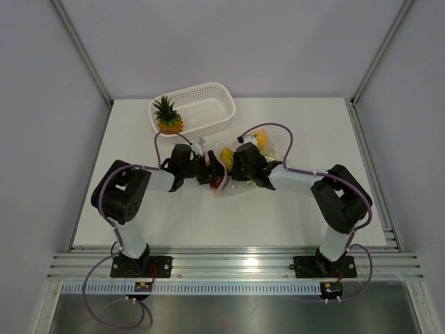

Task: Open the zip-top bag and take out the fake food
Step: Pick up the fake fruit from the zipper food storage bag.

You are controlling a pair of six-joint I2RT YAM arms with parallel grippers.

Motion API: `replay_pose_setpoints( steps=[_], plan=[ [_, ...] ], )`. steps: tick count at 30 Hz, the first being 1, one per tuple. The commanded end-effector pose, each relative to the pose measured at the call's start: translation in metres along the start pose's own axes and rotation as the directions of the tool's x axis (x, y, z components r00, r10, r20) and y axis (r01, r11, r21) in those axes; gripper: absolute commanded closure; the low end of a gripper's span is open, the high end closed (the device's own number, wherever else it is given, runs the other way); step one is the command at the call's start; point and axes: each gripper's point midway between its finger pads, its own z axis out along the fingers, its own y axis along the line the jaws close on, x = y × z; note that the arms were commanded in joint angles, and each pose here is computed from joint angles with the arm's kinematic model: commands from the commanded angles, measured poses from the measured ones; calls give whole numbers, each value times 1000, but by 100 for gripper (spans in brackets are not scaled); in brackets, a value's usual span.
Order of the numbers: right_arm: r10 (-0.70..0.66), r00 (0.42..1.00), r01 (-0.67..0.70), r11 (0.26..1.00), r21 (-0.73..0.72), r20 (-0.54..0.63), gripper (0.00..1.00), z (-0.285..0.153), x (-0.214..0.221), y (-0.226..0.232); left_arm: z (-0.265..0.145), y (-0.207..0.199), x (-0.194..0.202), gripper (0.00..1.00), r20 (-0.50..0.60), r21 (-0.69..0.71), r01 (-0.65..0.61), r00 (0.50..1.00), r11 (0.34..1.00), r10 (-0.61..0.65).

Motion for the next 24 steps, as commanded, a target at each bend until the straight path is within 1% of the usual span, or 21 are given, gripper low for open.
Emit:
replay_pose_setpoints(
  steps=[1, 3, 4, 6, 7, 8, 13, 19, 22, 24],
  plan=[
    [13, 999, -13, 1000, -6, 47, 73, -3, -18, 10, 3, -14, -3, 25, -4, 59, -36, 999, 998, 37],
    [11, 998, -12, 1000, 17, 57, 75, -4, -20, 6, 3, -15, -3, 29, -10, 64, -33, 999, 997, 34],
    [14, 998, -16, 1000, 24, 61, 76, -4, -22, 4, 3, -17, -2, 33, -15, 72, -33, 999, 997, 35],
    [18, 997, -21, 999, 42, 73, 77, -5, -25, 2, 2, -19, -3, 36, -16, 82, -30, 999, 996, 31],
    [17, 999, -20, 997, 70, 49, 78, -4, -19, -5, 2, -20, -3, 39, -21, 91, -31, 999, 995, 33],
    [18, 999, -22, 996, 81, 43, 79, -4, -18, -7, 1, -22, -4, 40, -20, 97, -29, 999, 995, 31],
    [70, 997, -73, 991, 111, 32, 80, 1, -18, -19, -16, -19, -12, 41, 13, 98, 1, 1000, 995, -2],
    [104, 994, -107, 987, 121, 28, 81, 2, -19, -26, -41, -7, -30, 42, 111, 56, 26, 993, 998, -32],
    [117, 993, -118, 988, 96, 11, 81, 4, -16, -22, -52, -4, -37, 40, 165, 43, 30, 986, 999, -37],
    [122, 992, -122, 988, 94, 5, 81, 4, -15, -23, -60, -9, -43, 40, 206, 50, 11, 978, 999, -21]
  ],
)
